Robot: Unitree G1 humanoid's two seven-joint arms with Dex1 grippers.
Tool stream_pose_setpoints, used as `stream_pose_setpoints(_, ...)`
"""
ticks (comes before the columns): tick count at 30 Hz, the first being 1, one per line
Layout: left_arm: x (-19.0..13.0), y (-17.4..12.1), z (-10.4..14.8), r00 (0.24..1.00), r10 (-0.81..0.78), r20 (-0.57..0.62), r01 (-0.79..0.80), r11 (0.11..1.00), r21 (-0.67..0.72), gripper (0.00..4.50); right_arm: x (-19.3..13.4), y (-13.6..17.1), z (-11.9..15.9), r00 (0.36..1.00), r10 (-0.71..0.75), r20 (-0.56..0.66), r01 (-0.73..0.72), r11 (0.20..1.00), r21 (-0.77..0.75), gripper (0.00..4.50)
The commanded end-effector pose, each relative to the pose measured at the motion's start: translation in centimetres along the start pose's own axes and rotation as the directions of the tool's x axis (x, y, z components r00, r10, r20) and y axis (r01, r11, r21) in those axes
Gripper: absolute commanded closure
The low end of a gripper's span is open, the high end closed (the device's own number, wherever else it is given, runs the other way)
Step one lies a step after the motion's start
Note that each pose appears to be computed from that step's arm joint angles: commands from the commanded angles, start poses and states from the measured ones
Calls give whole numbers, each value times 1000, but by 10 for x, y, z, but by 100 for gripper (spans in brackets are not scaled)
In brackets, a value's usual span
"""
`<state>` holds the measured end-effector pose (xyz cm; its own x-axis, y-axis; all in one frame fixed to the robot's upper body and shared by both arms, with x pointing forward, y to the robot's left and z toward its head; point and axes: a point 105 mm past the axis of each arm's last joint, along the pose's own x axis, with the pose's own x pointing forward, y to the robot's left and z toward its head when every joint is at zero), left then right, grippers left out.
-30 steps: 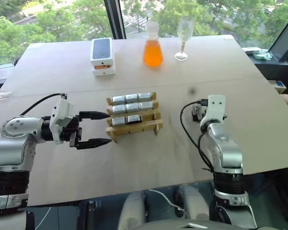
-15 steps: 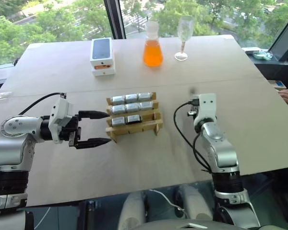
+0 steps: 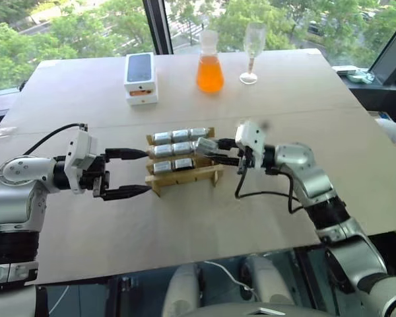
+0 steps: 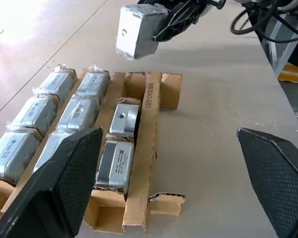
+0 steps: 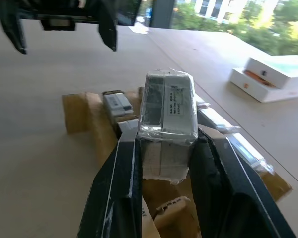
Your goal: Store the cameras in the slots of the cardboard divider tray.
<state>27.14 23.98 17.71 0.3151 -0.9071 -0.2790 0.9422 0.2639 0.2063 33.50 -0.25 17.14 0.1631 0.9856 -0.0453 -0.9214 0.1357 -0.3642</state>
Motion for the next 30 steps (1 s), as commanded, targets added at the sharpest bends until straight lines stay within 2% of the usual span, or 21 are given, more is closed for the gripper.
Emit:
stream_pose_setpoints(1, -8, -2, 9, 1000, 19, -5, -19, 999, 40, 0, 5, -9, 8, 993, 113, 23, -111, 990, -85, 370)
stream_pose_setpoints(5, -14, -8, 9, 999, 48, -14, -47, 998, 37, 0, 6, -11, 0, 970, 243, -28, -244, 965, -96, 370)
stream_pose_setpoints(11, -21, -18, 8, 995, 95, -20, -94, 995, 22, 0, 2, -9, -19, 937, 330, -115, -342, 934, -104, 370)
stream_pose_setpoints(26, -23, -21, 11, 993, 114, -24, -113, 993, 19, 0, 8, -17, -32, 939, 272, -210, -308, 937, -164, 370)
stream_pose_setpoints(30, -23, -21, 11, 993, 112, -23, -112, 994, 21, 0, 8, -17, -33, 936, 285, -208, -315, 940, -127, 370)
